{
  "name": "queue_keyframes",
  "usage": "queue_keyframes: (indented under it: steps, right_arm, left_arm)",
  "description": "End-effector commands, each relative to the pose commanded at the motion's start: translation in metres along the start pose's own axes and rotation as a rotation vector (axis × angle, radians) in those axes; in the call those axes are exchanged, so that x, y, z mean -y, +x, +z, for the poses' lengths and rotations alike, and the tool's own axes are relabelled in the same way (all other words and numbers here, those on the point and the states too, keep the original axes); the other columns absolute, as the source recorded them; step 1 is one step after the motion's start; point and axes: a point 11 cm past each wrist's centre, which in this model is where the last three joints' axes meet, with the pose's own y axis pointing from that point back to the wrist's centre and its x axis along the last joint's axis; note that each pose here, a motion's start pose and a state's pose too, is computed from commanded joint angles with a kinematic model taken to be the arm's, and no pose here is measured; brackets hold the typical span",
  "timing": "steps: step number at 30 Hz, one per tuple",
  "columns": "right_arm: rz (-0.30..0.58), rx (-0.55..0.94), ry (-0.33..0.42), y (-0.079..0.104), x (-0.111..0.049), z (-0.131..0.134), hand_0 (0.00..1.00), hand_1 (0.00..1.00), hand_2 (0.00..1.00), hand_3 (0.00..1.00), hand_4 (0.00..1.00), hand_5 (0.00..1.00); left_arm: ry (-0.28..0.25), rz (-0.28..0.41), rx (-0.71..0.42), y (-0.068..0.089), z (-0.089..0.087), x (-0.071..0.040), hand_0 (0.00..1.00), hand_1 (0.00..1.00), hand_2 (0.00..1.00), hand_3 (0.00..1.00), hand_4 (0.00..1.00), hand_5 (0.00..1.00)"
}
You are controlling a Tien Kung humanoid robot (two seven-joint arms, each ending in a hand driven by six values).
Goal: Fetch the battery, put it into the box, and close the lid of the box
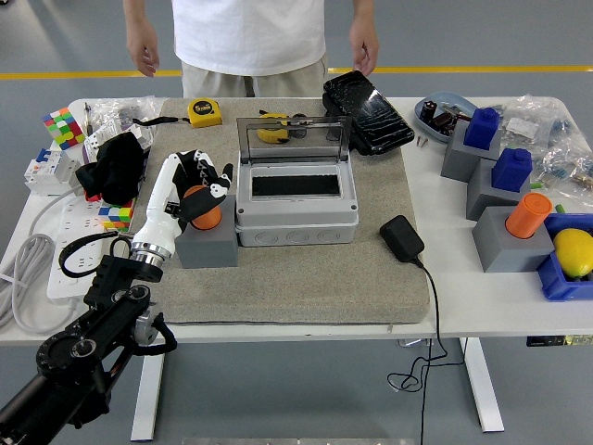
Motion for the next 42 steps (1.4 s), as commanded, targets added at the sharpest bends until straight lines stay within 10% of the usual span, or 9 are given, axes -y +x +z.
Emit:
queue_keyframes:
  steps: [27,42]
  right_arm:
    - [0.001,0.000,0.001,0.0002,0.0000,-0.0001,0.566,0.595,0.573,0.544,0.919,0.484]
    - [0.000,-0.003,-0.001,-0.0001,0.0000,0.0008,0.565,0.595,0.570,0.544,0.919,0.484]
  left_arm:
    - [0.040,-0.006,0.040,0.0005,-0.0018,0.0043,0.035,0.057,0.145,0.201,0.536,0.002]
    - [0.024,0.014,0.020,0.0041,0.0010,0.0052,0.133,0.223,0.246,0.274,0.675,0.002]
